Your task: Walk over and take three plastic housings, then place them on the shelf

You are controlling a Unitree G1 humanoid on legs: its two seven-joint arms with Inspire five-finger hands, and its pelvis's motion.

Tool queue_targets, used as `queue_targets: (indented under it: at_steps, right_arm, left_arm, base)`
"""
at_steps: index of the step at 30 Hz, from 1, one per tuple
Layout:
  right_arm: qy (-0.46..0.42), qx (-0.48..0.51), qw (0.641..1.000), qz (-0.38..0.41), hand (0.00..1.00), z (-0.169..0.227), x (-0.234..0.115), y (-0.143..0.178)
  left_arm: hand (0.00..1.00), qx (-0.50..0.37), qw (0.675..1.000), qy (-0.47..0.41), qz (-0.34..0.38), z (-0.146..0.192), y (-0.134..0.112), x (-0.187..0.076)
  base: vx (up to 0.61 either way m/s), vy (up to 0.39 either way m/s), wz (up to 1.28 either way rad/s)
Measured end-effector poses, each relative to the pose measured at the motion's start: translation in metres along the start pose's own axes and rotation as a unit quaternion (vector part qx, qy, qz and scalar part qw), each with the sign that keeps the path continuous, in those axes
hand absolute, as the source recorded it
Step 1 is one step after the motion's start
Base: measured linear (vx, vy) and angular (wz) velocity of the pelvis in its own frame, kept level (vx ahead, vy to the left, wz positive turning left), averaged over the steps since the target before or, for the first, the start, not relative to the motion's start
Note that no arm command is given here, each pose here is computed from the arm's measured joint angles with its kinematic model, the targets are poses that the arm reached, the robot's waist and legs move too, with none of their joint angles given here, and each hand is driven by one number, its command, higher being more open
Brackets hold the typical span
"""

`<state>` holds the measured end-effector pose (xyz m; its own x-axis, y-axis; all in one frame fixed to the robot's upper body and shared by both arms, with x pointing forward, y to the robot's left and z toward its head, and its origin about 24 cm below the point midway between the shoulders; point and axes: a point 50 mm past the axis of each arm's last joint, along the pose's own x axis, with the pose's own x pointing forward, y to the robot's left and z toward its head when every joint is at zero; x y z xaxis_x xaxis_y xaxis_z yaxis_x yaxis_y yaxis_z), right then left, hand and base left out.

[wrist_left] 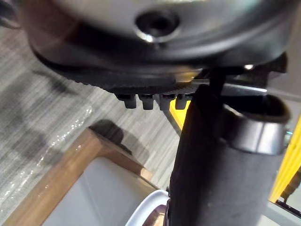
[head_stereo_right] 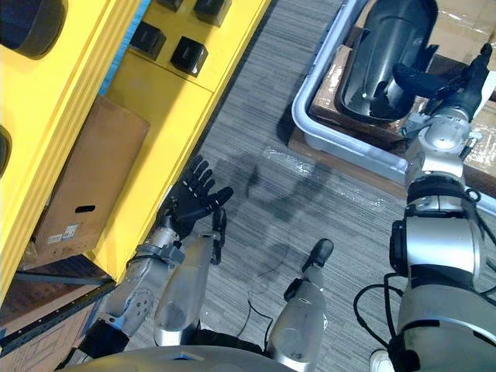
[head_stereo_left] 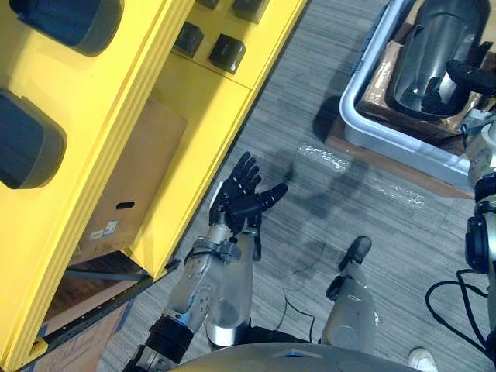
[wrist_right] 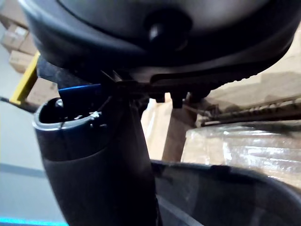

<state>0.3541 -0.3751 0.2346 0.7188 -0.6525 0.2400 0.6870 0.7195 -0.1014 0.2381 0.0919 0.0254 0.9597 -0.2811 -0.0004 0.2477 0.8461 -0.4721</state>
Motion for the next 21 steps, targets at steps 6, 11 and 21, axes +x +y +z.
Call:
queue_targets:
  at_steps: [6,11,21]
  right_arm:
    - [0.041,-0.093,0.995,0.007,0.0,0.002,0.004,-0.003]
    - [0.097,-0.145,0.984,-0.017,0.0,0.002,0.007,-0.018]
    - [0.148,-0.122,0.979,-0.066,0.0,0.009,0.009,-0.028]
  left_arm:
    - [1.0,-0.001,1.0,-0.006,-0.004,0.0,-0.002,-0.001]
    - [1.0,-0.002,1.0,-0.004,-0.002,-0.001,-0.002,-0.003]
    - [1.0,-0.019,1.0,-0.009,0.002,0.002,0.002,-0.012]
  base:
    - [0.0,-0.003,0.01]
    - [-0.01,-0.029,0.0]
    - [-0.01,-0.049,0.02]
